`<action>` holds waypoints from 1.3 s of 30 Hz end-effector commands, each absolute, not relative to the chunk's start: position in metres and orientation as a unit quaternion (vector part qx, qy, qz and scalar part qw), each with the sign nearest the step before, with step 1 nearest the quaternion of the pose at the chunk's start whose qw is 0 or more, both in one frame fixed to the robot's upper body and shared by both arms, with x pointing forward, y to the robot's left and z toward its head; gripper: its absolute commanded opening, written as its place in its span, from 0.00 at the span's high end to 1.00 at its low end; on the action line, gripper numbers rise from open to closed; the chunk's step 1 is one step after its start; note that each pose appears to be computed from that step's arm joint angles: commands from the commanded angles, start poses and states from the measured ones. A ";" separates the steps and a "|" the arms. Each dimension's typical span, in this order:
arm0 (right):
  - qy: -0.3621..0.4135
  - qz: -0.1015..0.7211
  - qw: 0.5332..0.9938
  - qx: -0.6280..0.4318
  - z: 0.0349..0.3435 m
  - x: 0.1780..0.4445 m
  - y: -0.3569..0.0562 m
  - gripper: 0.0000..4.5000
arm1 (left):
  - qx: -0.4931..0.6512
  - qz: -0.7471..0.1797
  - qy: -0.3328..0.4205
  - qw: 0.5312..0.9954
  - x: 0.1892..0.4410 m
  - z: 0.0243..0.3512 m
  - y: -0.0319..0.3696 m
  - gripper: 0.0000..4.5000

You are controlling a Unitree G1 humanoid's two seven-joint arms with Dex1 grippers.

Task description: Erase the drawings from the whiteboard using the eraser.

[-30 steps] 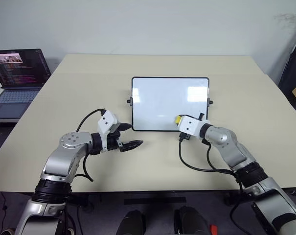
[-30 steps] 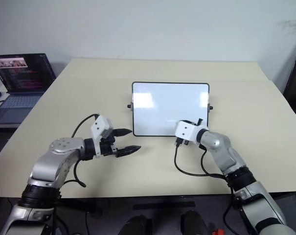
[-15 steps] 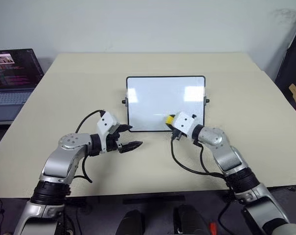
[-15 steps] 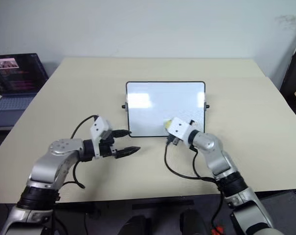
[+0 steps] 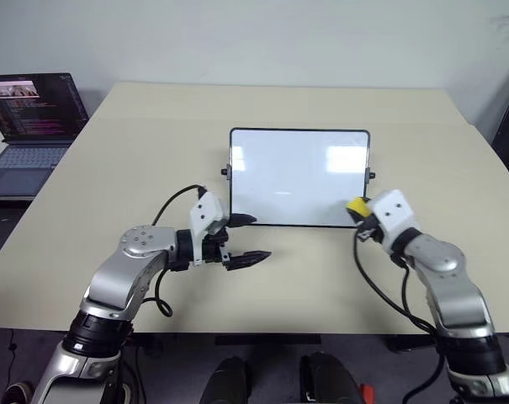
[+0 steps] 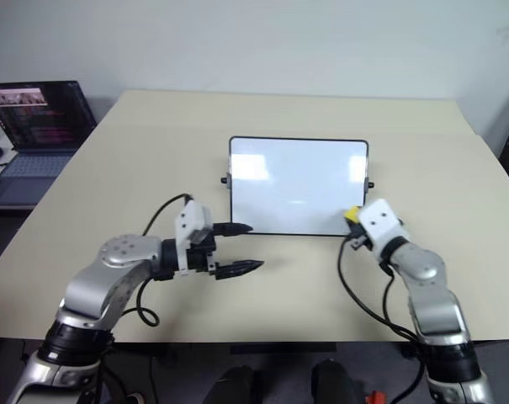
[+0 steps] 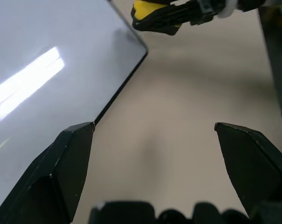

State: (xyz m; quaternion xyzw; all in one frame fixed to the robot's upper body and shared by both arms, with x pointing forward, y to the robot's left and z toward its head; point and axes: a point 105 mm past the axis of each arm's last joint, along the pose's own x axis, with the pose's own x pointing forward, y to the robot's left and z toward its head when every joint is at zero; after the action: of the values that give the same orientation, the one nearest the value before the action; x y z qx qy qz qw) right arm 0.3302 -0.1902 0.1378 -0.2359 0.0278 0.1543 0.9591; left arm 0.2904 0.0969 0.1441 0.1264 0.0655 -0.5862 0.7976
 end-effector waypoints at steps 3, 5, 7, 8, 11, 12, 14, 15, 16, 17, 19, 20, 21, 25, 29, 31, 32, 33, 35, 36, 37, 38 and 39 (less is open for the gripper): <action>0.041 0.015 0.986 -0.158 0.138 0.321 -0.240 0.74 | 0.150 -0.639 0.035 0.753 0.285 0.162 0.077 0.00; 0.052 0.002 0.990 -0.130 0.133 0.321 -0.244 0.74 | 0.154 -0.645 0.032 0.748 0.290 0.163 0.071 0.00; 0.068 -0.002 0.993 -0.096 0.127 0.323 -0.245 0.74 | 0.163 -0.651 0.025 0.741 0.295 0.163 0.063 0.00; 0.073 -0.002 0.993 -0.088 0.125 0.323 -0.245 0.74 | 0.165 -0.653 0.023 0.739 0.297 0.164 0.061 0.00; 0.091 -0.013 0.995 -0.035 0.116 0.327 -0.246 0.74 | 0.164 -0.671 0.004 0.724 0.301 0.170 0.042 0.00; 0.095 -0.013 0.995 -0.032 0.114 0.328 -0.246 0.74 | 0.165 -0.674 -0.001 0.720 0.302 0.171 0.037 0.00; 0.096 -0.014 0.995 -0.034 0.114 0.329 -0.246 0.74 | 0.169 -0.680 -0.006 0.713 0.302 0.172 0.033 0.00; 0.097 -0.018 0.995 -0.034 0.113 0.331 -0.246 0.74 | 0.173 -0.684 -0.009 0.709 0.303 0.172 0.030 0.00; 0.096 -0.025 0.995 -0.031 0.113 0.332 -0.248 0.74 | 0.176 -0.687 -0.012 0.705 0.303 0.173 0.028 0.00; 0.096 -0.031 0.995 -0.028 0.113 0.334 -0.249 0.74 | 0.179 -0.689 -0.014 0.702 0.304 0.174 0.026 0.00; 0.098 -0.036 0.994 -0.026 0.111 0.336 -0.251 0.58 | 0.183 -0.696 -0.019 0.694 0.303 0.175 0.022 0.00; 0.098 -0.038 0.994 -0.027 0.111 0.337 -0.251 0.53 | 0.188 -0.700 -0.022 0.689 0.302 0.175 0.021 0.00; 0.097 -0.039 0.994 -0.024 0.111 0.338 -0.252 0.45 | 0.194 -0.703 -0.023 0.684 0.301 0.174 0.020 0.00; 0.072 -0.037 0.997 -0.010 0.121 0.341 -0.251 0.14 | 0.200 -0.704 -0.020 0.681 0.299 0.169 0.020 0.00; 0.004 -0.042 0.999 -0.017 0.148 0.342 -0.250 0.00 | 0.188 -0.666 -0.022 0.721 0.310 0.168 0.028 0.00; -0.045 -0.029 0.998 -0.023 0.167 0.341 -0.243 0.00 | 0.167 -0.630 -0.030 0.757 0.316 0.170 0.037 0.00; -0.068 -0.013 0.997 -0.025 0.177 0.338 -0.235 0.00 | 0.146 -0.601 -0.035 0.785 0.319 0.171 0.044 0.00; -0.081 0.006 0.996 -0.023 0.182 0.334 -0.227 0.00 | 0.126 -0.572 -0.041 0.809 0.321 0.172 0.052 0.00; -0.094 0.037 0.995 -0.016 0.183 0.322 -0.211 0.00 | 0.060 -0.510 -0.054 0.856 0.320 0.175 0.072 0.00; -0.091 0.040 0.995 -0.015 0.179 0.318 -0.208 0.00 | 0.033 -0.492 -0.056 0.868 0.317 0.176 0.080 0.00; -0.088 0.038 0.995 -0.015 0.175 0.315 -0.212 0.00 | 0.017 -0.474 -0.058 0.879 0.314 0.176 0.081 0.00; -0.083 0.032 0.996 -0.010 0.168 0.311 -0.214 0.00 | 0.005 -0.443 -0.057 0.895 0.311 0.172 0.088 0.00; -0.079 0.020 0.997 -0.004 0.159 0.305 -0.215 0.00 | -0.006 -0.395 -0.053 0.917 0.307 0.165 0.103 0.00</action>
State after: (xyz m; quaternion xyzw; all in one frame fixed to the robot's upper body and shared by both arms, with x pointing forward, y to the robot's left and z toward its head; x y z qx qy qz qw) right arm 0.3139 -0.2128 0.1522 -0.0024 -0.0507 0.0301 0.9983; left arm 0.3129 0.0919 0.1521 0.0023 -0.0243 -0.4383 0.8985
